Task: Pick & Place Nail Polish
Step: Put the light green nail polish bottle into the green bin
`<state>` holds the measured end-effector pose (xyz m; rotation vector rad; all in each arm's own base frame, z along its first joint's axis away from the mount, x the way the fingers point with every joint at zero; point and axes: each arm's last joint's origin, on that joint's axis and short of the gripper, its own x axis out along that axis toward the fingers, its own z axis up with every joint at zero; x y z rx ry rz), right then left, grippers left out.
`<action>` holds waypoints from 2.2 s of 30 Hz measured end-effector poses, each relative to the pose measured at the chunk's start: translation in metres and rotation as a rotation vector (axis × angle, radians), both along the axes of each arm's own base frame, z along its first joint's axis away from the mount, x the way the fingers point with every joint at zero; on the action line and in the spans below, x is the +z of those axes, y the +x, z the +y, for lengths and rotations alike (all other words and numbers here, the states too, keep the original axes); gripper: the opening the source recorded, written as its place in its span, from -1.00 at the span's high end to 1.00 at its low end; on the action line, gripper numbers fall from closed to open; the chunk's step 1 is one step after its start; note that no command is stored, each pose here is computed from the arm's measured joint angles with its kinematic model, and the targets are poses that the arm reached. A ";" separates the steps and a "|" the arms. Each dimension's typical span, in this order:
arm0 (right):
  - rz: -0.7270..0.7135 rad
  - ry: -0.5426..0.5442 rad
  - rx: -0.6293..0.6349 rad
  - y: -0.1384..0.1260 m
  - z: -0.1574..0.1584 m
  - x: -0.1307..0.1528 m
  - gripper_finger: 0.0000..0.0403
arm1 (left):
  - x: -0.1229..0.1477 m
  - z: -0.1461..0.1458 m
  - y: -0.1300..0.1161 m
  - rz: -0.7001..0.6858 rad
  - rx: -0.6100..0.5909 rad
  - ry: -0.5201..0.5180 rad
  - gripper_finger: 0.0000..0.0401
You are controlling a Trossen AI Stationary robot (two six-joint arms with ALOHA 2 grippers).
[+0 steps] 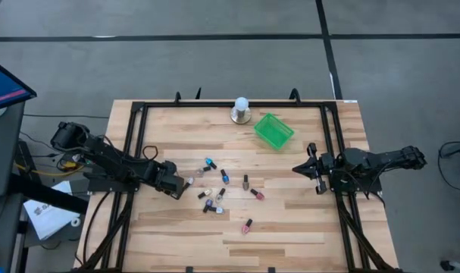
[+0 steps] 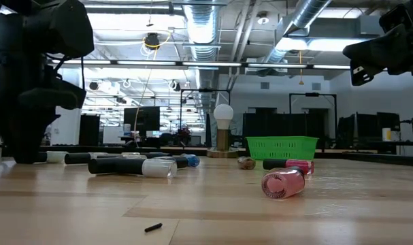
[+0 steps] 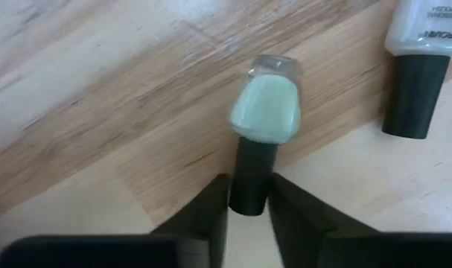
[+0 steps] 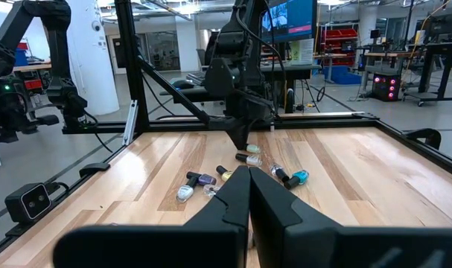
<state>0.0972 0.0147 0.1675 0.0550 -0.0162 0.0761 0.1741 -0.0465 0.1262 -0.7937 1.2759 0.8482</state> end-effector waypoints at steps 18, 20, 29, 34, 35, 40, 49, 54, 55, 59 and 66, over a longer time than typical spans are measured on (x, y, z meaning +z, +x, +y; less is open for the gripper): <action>-0.007 0.179 0.008 0.000 0.000 0.002 1.00 | 0.057 0.001 0.005 -0.324 0.007 -0.015 0.76; -0.016 0.265 0.012 0.000 0.000 0.004 1.00 | 0.073 0.003 0.004 -0.425 0.020 0.002 0.76; -0.106 0.389 0.015 -0.001 -0.002 0.013 1.00 | 0.110 0.027 0.023 -0.779 0.052 0.039 0.76; -0.176 0.401 0.028 -0.002 -0.002 0.020 1.00 | 0.117 0.052 0.047 -0.935 0.018 0.060 0.76; -0.181 0.401 0.029 -0.002 -0.002 0.020 1.00 | 0.117 0.057 0.052 -0.960 0.015 0.063 0.76; -0.173 0.400 0.027 -0.002 -0.002 0.019 1.00 | 0.112 0.086 0.078 -1.074 0.003 0.076 0.76; -0.174 0.400 0.026 -0.002 -0.002 0.019 1.00 | 0.131 0.132 0.148 -1.076 -0.214 0.154 0.76; -0.171 0.399 0.026 -0.002 -0.002 0.019 1.00 | 0.135 0.154 0.182 -1.067 -0.280 0.216 0.76; -0.170 0.399 0.026 -0.002 -0.002 0.019 1.00 | 0.137 0.158 0.189 -1.074 -0.292 0.236 0.76; -0.162 0.398 0.022 -0.002 -0.002 0.018 1.00 | 0.135 0.173 0.209 -1.051 -0.320 0.300 0.76; -0.150 0.397 0.012 -0.002 -0.002 0.017 1.00 | 0.130 0.188 0.236 -0.986 -0.366 0.467 0.76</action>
